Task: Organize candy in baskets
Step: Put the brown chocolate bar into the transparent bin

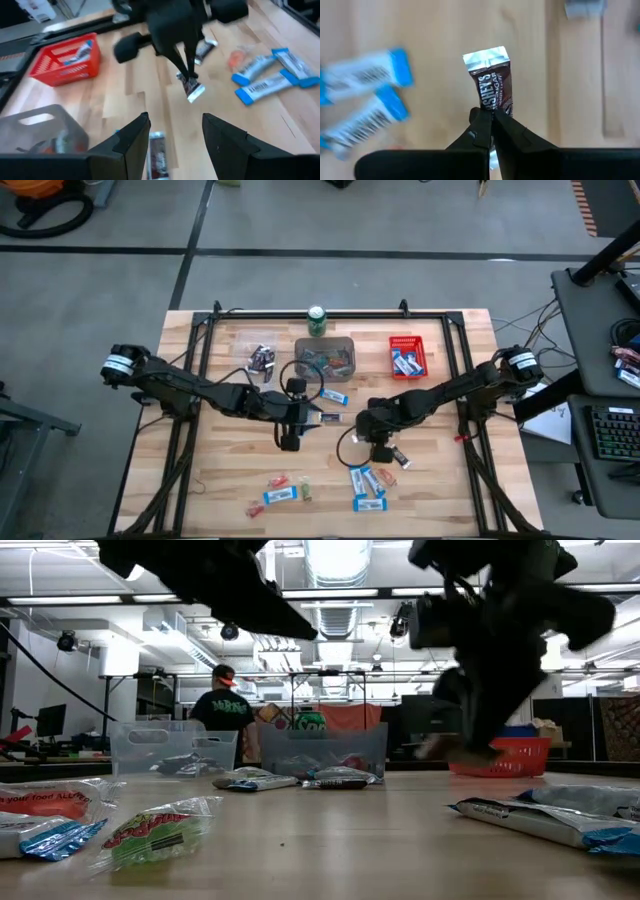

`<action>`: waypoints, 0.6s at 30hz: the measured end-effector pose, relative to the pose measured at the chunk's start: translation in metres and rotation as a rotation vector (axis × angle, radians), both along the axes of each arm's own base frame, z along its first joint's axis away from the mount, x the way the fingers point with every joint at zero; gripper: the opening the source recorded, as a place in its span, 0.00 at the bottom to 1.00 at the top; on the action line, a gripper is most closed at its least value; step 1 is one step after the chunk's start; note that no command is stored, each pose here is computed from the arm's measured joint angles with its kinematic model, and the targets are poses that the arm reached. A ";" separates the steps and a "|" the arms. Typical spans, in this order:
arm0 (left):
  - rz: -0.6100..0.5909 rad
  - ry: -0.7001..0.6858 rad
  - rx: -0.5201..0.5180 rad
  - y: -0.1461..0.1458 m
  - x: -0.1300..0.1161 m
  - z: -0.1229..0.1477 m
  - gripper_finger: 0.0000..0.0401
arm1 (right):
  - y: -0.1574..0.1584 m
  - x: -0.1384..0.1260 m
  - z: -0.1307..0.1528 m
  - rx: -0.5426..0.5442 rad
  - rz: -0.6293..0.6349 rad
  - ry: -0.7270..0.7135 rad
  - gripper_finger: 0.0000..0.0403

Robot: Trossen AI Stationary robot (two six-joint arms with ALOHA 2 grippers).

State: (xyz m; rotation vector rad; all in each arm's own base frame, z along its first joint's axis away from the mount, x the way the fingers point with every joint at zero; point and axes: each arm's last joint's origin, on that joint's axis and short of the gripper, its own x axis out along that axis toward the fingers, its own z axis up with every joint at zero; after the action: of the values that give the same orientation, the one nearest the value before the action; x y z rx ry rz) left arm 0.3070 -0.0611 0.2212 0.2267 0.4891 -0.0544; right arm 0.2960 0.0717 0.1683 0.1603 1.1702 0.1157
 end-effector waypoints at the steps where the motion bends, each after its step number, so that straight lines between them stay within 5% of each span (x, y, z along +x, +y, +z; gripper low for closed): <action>1: -0.013 0.005 -0.001 -0.002 0.001 -0.003 0.42 | 0.001 0.003 0.003 0.024 0.008 -0.035 0.02; 8: -0.173 -0.004 -0.059 -0.023 0.011 -0.020 0.42 | 0.007 0.017 0.015 0.180 0.085 -0.308 0.02; 18: -0.236 -0.062 -0.087 -0.034 0.024 -0.035 0.42 | 0.009 0.027 0.026 0.260 0.126 -0.516 0.02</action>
State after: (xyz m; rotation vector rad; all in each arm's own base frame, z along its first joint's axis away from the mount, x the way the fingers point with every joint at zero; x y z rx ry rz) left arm 0.3306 -0.0951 0.1858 0.1989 0.3956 -0.2976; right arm 0.3225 0.0807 0.1945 0.2680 0.6461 0.3981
